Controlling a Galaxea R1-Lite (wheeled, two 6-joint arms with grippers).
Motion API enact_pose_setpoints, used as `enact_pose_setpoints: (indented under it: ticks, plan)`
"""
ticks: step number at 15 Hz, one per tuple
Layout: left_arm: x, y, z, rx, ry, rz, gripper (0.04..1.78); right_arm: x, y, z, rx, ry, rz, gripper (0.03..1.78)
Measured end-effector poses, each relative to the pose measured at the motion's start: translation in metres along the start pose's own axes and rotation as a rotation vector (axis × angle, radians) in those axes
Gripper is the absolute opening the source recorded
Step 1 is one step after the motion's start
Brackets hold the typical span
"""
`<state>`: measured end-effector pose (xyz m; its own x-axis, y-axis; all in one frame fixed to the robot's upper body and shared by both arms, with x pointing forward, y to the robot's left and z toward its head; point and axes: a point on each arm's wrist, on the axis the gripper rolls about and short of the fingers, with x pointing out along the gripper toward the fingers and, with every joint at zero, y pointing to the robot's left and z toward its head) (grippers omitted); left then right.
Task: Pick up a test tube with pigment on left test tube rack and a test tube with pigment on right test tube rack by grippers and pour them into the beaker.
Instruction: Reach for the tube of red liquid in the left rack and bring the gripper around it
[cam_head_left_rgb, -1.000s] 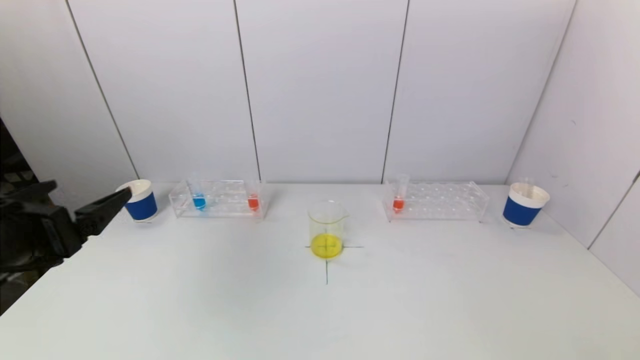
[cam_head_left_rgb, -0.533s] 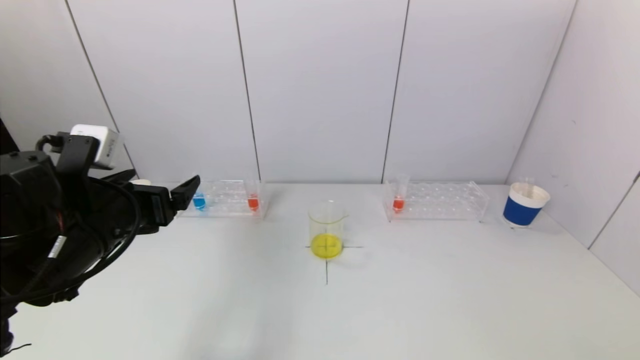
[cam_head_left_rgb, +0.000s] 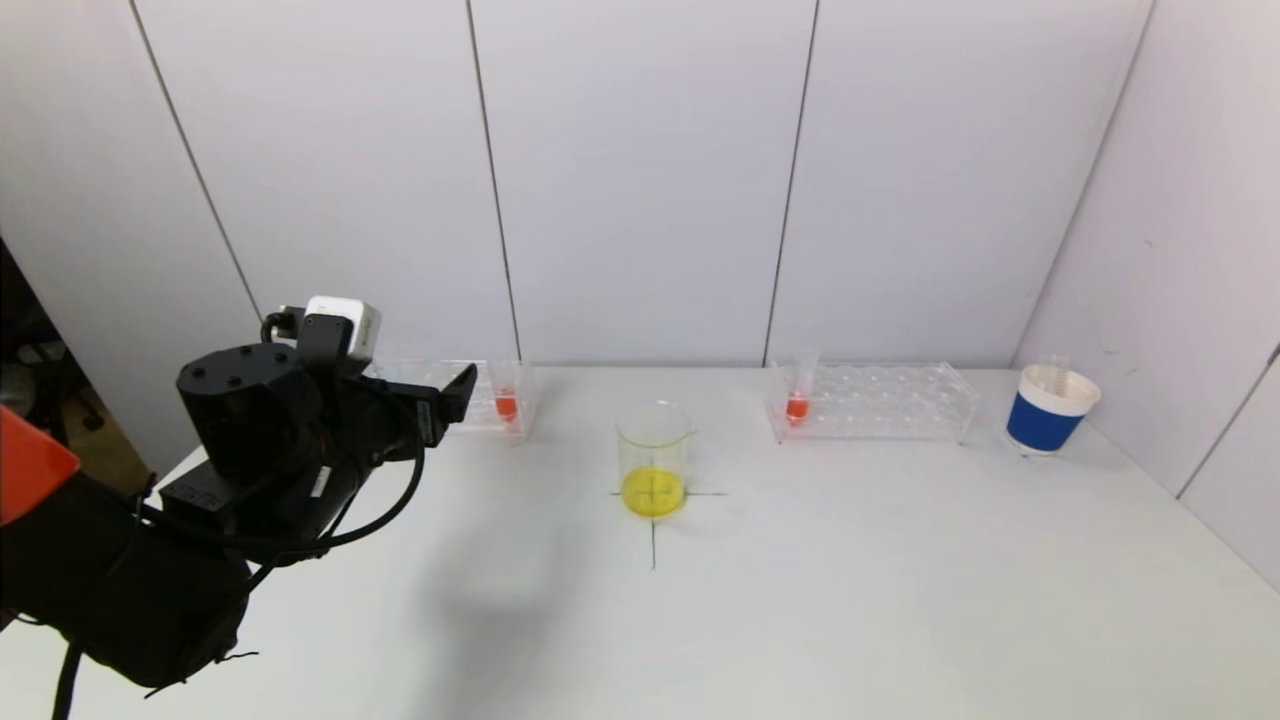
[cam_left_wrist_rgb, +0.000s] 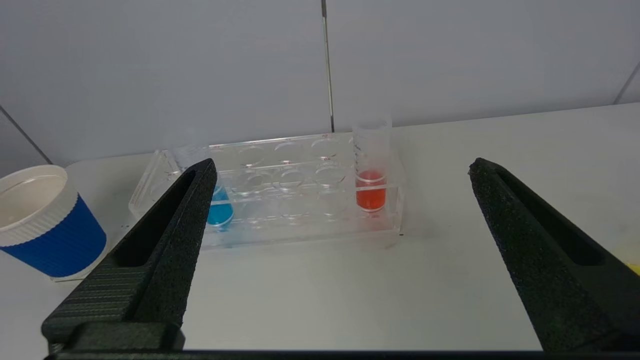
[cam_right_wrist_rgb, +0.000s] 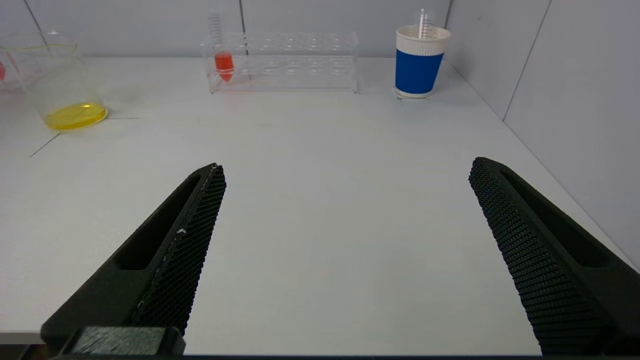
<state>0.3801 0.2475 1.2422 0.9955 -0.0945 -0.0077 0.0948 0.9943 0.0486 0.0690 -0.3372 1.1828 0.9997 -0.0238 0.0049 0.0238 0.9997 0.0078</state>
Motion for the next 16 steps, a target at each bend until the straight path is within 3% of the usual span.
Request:
enact_pose_setpoints:
  ticks: [10, 16]
  plan:
    - [0.058, -0.015, -0.050, -0.002, 0.019, -0.003, 1.76, 0.000, 0.000, 0.000, 0.000, 0.000, 0.000, 1.77]
    - [0.083, -0.020, -0.065, -0.009, 0.000, 0.010, 1.76, 0.000, 0.000, 0.000, 0.000, 0.000, 0.000, 1.77]
